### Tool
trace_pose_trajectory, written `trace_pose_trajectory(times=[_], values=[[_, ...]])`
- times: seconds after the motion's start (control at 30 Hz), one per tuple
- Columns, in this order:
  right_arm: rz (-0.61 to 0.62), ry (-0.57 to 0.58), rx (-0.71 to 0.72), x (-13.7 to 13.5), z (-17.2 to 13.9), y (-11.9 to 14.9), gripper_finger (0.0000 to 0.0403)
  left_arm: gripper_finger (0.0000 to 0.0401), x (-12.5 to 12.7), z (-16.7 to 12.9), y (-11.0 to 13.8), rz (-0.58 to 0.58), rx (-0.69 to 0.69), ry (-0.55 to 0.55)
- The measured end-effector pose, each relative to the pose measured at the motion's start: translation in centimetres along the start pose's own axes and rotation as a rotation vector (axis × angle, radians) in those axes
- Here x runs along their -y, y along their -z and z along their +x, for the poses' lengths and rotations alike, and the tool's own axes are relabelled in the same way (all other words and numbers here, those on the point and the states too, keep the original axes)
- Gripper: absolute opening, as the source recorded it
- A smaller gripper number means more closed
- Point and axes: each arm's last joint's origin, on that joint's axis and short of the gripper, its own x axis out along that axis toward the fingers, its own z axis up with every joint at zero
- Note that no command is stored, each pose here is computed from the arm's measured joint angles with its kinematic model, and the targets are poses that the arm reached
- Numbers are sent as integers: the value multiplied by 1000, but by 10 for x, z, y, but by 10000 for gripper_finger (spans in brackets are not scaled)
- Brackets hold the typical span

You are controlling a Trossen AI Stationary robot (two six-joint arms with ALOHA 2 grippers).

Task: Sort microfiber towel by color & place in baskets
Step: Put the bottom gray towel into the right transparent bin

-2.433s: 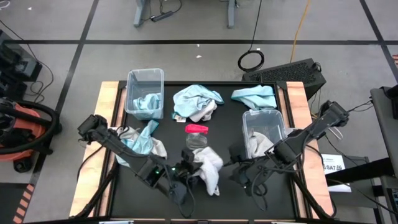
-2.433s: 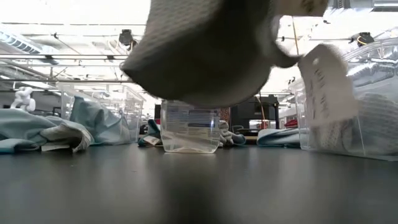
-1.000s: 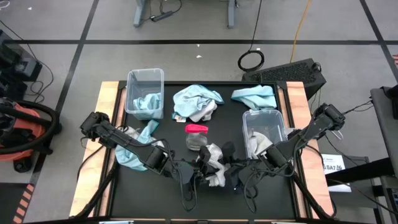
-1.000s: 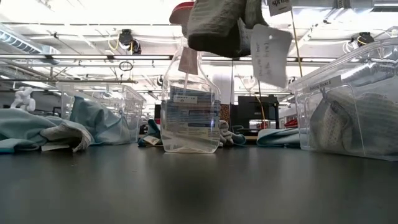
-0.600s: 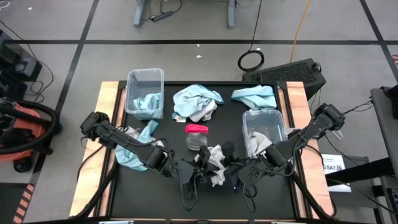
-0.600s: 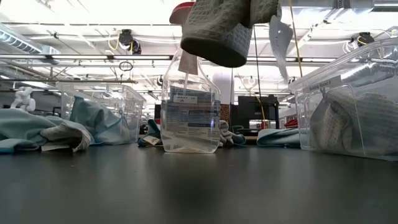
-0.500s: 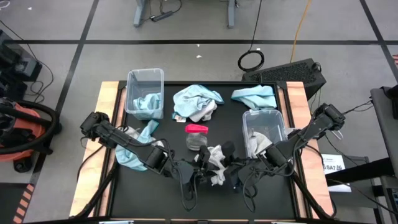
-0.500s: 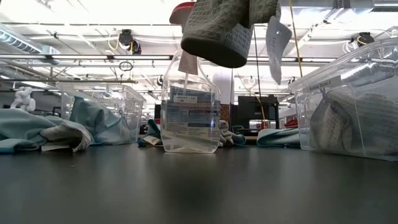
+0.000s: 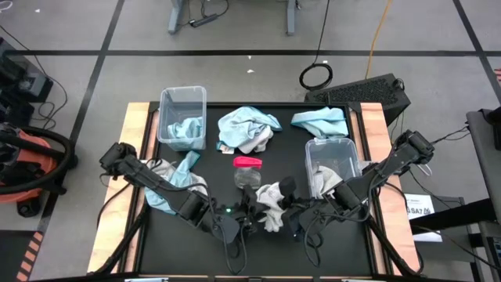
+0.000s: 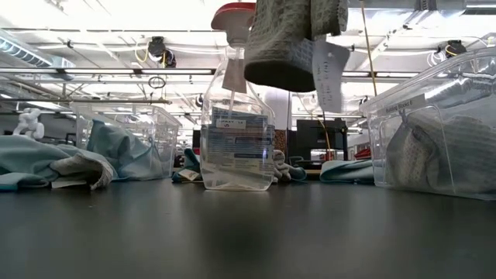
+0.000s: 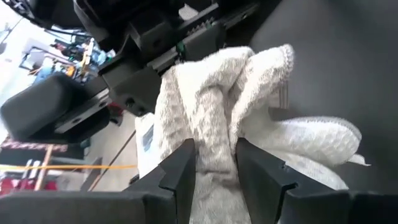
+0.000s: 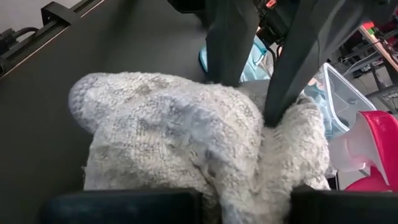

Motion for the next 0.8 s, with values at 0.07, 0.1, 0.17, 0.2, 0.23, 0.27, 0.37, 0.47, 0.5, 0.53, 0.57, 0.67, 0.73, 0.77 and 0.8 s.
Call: trace_pose_trajectory(times=[0.07, 0.1, 0.17, 0.2, 0.23, 0.27, 0.37, 0.47, 0.5, 0.53, 0.57, 0.67, 0.73, 0.77, 0.8], values=[[-5, 11, -10, 0, 0, 1, 36, 121, 2, -2, 0, 10, -21, -19], [-10, 16, -20, 0, 0, 2, 36, 121, 3, -3, 0, 19, -36, -25], [-16, 26, -42, -1, -1, 4, 36, 121, 4, -4, 2, 17, -60, -31], [-15, 25, -49, -1, -1, 4, 36, 121, 5, -4, 3, 14, -74, -32], [-15, 24, -57, -1, -2, 5, 36, 121, 5, -5, 5, 11, -92, -29], [-10, 23, -63, -1, -2, 6, 36, 121, 5, -6, 7, 8, -113, -19], [-8, 33, -79, 0, -3, 8, 36, 121, 5, -9, 16, -33, -175, 7], [-22, 49, -98, -2, -5, 9, 36, 121, 6, -12, 25, -58, -244, 37], [-23, 59, -100, -1, -5, 9, 36, 121, 6, -14, 27, -74, -256, 47], [-26, 64, -105, -1, -5, 10, 36, 121, 6, -15, 28, -93, -262, 51], [-29, 62, -109, -1, -6, 10, 36, 121, 5, -17, 29, -105, -272, 54], [-18, 70, -102, 4, -12, 10, 36, 121, 5, -24, 33, -127, -308, 74], [-11, 90, -96, 8, -19, 10, 36, 121, 4, -26, 36, -144, -329, 76], [-6, 99, -91, 9, -21, 10, 36, 121, 4, -30, 37, -142, -343, 86], [0, 107, -83, 12, -25, 10, 36, 121, 4, -32, 39, -154, -351, 90]])
